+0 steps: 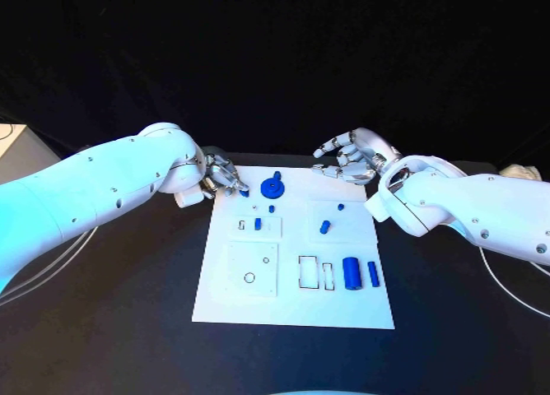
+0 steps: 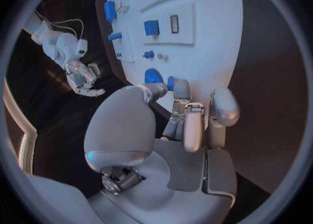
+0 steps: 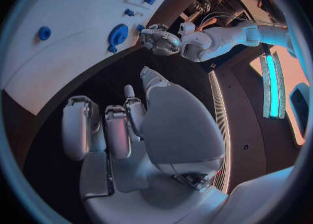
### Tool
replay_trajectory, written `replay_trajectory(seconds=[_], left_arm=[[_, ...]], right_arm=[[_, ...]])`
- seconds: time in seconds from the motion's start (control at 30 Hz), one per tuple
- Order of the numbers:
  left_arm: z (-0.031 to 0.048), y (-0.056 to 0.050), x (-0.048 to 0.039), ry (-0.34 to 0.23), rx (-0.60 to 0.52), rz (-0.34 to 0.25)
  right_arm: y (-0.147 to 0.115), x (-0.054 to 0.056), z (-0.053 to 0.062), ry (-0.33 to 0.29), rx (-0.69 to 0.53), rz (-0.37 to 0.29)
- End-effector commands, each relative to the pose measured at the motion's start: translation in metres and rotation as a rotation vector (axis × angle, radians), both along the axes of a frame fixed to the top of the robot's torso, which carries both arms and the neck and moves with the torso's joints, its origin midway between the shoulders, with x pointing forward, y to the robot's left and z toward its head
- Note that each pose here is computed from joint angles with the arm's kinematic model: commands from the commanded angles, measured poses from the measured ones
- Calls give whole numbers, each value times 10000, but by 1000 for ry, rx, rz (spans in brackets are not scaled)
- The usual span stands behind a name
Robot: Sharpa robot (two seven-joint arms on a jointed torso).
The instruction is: Assemble the parts on the task board
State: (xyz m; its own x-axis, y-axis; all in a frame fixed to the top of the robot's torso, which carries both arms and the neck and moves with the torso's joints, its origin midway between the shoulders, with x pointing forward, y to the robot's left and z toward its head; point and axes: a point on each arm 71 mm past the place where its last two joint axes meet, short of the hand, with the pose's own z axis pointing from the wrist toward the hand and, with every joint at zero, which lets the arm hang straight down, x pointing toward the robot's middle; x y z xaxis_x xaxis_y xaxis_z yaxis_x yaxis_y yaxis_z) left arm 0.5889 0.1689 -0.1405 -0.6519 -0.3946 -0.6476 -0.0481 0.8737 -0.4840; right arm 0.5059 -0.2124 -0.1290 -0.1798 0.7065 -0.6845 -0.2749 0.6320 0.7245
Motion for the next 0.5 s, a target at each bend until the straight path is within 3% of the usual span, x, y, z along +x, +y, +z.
replay_trajectory(seconds=[0.03, 0.3, 0.5], left_arm=[[15, 10, -42, 9, -45, 11], [52, 117, -180, 6, -63, 19], [70, 125, -297, 4, -66, 9]], right_arm=[[-7, 0, 1, 1, -3, 8], [-49, 4, 3, -1, -4, -3], [-62, 7, 2, -1, -4, -6]])
